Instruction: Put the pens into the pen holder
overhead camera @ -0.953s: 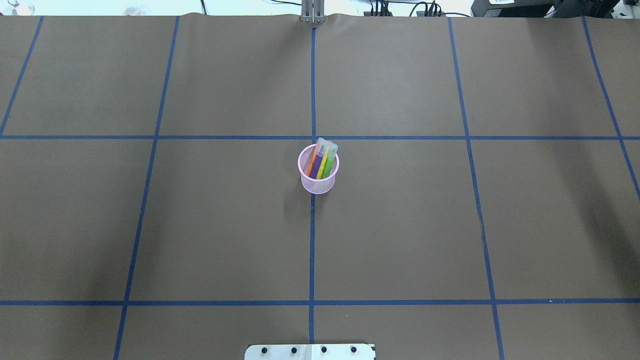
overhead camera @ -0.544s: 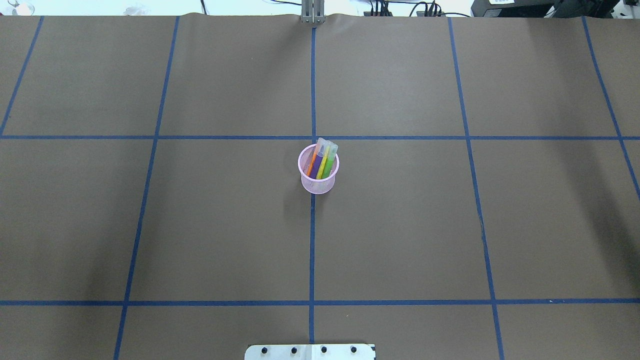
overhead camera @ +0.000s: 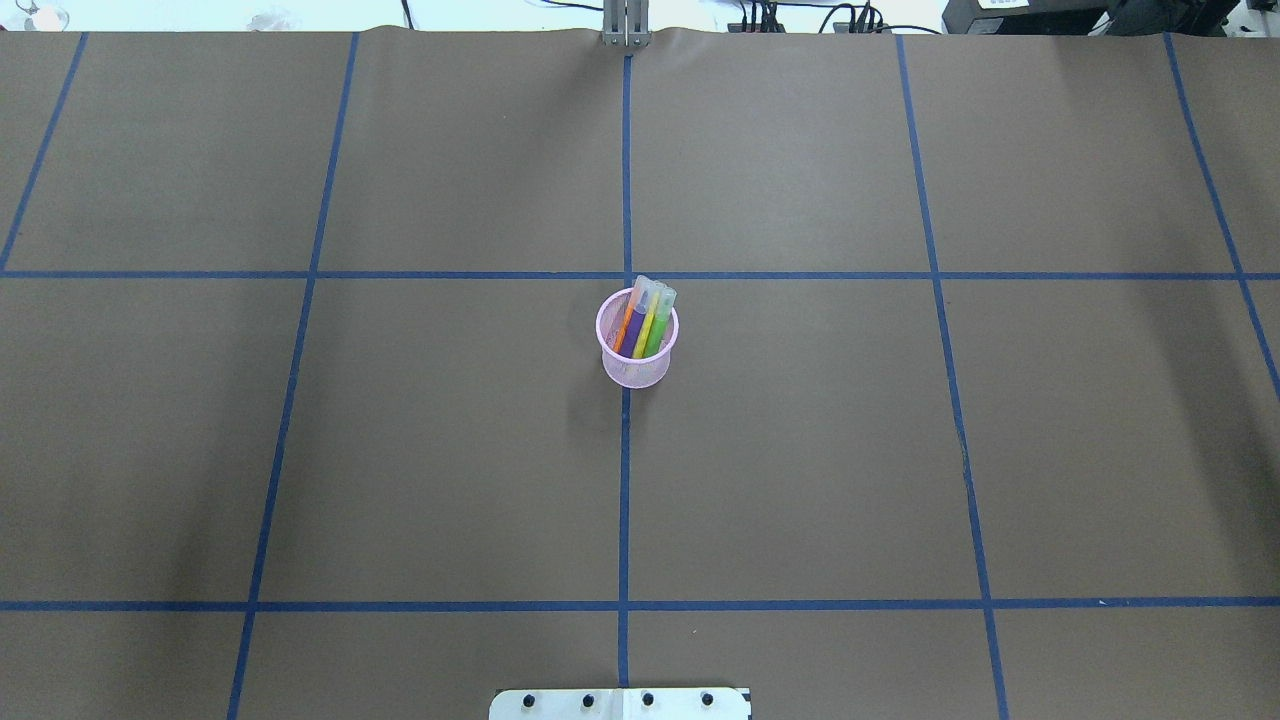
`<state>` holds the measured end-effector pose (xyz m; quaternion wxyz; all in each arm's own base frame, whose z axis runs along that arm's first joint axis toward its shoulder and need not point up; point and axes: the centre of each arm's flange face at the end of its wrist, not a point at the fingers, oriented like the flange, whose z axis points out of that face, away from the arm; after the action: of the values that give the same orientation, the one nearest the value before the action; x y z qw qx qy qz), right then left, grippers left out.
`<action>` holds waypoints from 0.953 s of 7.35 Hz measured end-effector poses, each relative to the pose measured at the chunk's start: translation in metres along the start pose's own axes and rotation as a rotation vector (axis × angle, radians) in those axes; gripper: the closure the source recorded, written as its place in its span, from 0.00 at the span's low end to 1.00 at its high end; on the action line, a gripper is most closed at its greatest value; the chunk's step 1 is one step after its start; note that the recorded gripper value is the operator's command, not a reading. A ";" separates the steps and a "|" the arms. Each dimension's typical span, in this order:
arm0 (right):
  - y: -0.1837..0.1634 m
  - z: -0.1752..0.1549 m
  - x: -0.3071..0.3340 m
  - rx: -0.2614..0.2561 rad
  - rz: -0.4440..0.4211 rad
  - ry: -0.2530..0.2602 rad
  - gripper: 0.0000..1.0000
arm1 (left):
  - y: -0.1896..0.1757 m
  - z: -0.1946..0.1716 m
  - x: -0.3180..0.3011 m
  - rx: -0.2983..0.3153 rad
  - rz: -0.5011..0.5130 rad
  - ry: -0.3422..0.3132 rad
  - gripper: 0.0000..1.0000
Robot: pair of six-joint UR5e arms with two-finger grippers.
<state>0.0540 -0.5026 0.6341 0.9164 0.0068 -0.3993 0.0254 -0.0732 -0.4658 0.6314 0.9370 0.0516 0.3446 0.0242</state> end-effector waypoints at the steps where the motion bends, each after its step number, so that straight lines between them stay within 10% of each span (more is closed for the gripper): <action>1: -0.001 -0.002 0.001 -0.001 0.008 -0.006 0.00 | 0.000 -0.001 0.001 0.003 0.001 0.000 0.00; 7: 0.000 -0.001 0.000 -0.009 0.028 -0.036 0.00 | -0.004 -0.004 0.008 0.009 -0.001 0.055 0.00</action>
<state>0.0548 -0.5027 0.6333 0.9087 -0.0025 -0.4158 0.0364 -0.0692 -0.4689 0.6229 0.9270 0.0549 0.3703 0.0233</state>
